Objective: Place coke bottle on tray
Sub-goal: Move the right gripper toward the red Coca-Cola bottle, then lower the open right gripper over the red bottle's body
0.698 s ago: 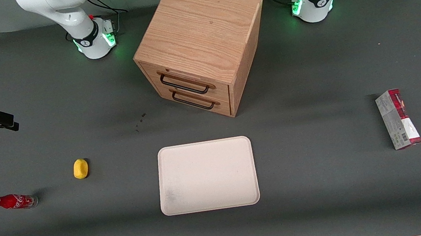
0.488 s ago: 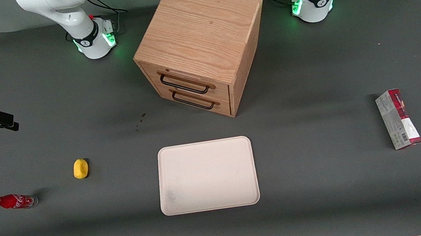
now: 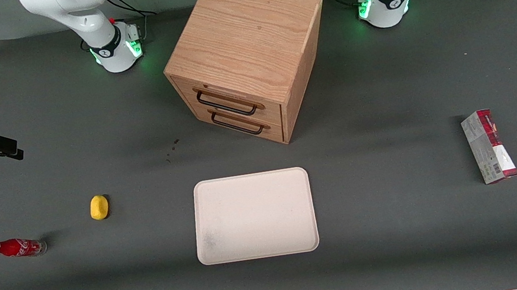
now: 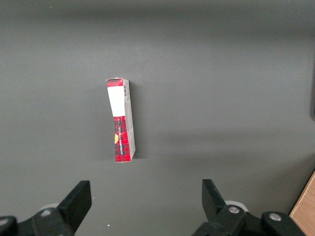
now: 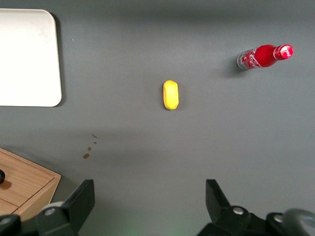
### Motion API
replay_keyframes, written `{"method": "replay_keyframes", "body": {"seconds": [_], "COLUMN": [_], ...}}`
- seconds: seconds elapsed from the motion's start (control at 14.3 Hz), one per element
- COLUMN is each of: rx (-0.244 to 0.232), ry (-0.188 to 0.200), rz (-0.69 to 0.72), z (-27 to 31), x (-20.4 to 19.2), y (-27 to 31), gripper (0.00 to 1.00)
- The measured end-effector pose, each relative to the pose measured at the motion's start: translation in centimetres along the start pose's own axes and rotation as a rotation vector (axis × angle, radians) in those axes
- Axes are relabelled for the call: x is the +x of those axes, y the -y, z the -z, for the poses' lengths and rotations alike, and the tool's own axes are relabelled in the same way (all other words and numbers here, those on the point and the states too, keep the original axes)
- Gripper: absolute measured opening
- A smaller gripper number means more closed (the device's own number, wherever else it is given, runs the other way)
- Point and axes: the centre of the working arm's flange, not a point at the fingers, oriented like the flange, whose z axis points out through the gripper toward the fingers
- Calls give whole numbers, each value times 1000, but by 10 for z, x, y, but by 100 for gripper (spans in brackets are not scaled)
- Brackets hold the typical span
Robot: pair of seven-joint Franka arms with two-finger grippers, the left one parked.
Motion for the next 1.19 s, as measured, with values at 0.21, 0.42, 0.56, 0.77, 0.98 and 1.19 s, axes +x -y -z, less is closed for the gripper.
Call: {"method": "replay_keyframes", "body": {"seconds": [0.21,0.42,0.56,0.77,0.98,1.19], "rx": [-1,-9,-9,-6,-10,-20], "ry": [-12,-44,-34,-17,-20,-42], "rz": [-7,-60,-69,-79,-45,-4], "z": [5,15,1,-33,-53,-63], "x": [1,14,30,54,76,97], "y": [-4,-49,-99,-170,-202,-213], "gripper": [100,100,100,100,100,100]}}
